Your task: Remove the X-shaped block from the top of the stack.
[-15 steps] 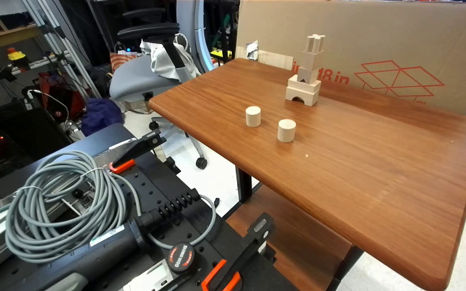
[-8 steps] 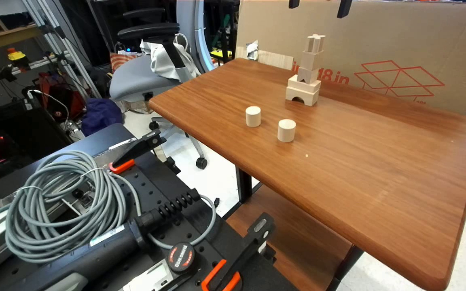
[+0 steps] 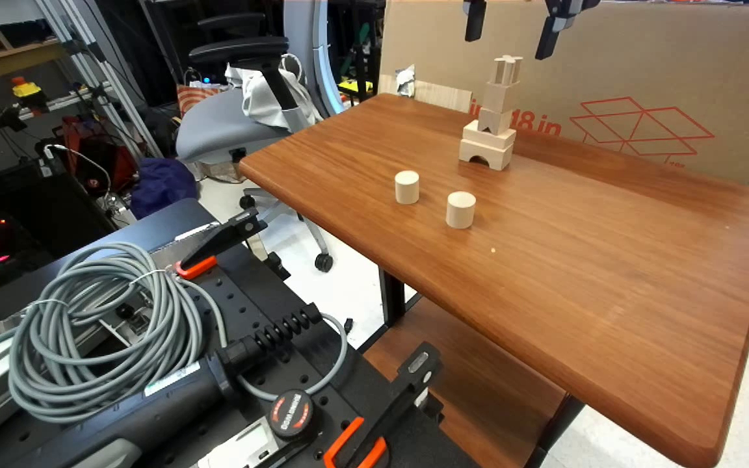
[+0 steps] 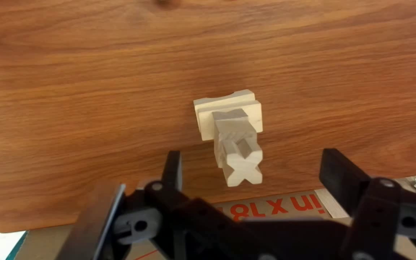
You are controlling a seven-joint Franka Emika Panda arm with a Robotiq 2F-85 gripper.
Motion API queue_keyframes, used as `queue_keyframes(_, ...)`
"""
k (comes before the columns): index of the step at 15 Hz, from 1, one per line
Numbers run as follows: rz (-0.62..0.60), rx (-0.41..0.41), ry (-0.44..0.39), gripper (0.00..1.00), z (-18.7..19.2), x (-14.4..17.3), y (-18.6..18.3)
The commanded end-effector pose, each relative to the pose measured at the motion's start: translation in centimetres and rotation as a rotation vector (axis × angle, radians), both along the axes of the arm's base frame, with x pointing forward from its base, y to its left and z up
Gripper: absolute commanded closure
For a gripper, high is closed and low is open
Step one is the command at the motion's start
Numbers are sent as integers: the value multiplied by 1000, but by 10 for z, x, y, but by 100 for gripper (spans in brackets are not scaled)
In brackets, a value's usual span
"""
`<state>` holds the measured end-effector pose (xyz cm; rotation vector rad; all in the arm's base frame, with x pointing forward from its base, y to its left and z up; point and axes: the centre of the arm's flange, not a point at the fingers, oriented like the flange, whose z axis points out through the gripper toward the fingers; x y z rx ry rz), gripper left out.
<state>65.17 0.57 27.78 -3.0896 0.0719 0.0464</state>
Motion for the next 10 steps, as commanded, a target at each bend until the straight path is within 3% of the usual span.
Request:
queue_keyframes(1, -9, -30, 30, 29, -4, 17, 1)
queue_keyframes(10, -13, -110, 18, 95, 1, 18, 9)
